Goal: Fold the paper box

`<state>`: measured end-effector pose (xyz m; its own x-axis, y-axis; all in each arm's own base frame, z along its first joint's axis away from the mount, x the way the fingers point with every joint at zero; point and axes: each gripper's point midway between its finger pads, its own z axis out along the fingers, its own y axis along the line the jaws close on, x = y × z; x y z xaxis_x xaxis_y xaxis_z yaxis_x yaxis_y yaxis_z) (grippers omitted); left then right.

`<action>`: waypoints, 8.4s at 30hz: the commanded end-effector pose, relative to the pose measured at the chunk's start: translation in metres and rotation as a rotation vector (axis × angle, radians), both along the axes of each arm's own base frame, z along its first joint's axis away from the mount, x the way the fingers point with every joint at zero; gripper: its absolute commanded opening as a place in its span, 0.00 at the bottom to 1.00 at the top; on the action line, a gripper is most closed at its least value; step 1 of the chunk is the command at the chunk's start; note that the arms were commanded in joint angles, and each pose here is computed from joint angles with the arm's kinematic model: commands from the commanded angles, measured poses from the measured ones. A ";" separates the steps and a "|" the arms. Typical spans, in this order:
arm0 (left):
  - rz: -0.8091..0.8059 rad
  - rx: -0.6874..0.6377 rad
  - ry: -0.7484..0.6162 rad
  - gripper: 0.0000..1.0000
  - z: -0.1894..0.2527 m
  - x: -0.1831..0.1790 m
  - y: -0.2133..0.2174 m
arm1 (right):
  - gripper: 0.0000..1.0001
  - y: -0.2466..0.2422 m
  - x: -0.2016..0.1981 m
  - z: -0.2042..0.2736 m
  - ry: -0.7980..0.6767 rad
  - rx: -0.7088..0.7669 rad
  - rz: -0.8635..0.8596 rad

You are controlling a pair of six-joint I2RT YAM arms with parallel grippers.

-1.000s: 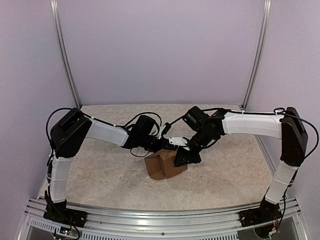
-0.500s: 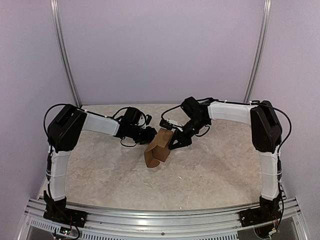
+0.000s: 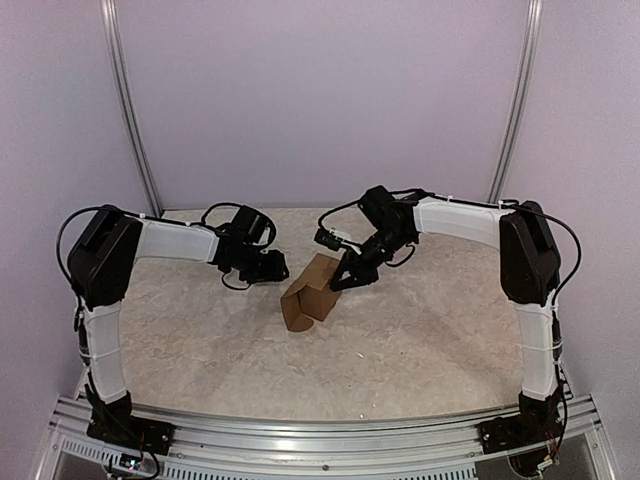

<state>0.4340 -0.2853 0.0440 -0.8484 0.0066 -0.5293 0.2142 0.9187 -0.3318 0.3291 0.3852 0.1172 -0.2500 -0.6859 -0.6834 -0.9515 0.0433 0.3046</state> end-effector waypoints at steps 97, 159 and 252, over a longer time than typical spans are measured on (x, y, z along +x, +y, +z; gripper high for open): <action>-0.332 0.133 -0.122 0.66 0.018 -0.156 -0.044 | 0.43 -0.099 -0.020 0.021 -0.168 -0.099 -0.153; -0.393 0.119 -0.095 0.58 0.000 -0.273 -0.094 | 0.66 -0.084 -0.090 -0.059 0.075 -0.318 -0.182; -0.788 -0.074 -0.414 0.05 -0.009 -0.222 -0.115 | 0.80 -0.056 -0.162 -0.058 -0.728 -0.311 0.201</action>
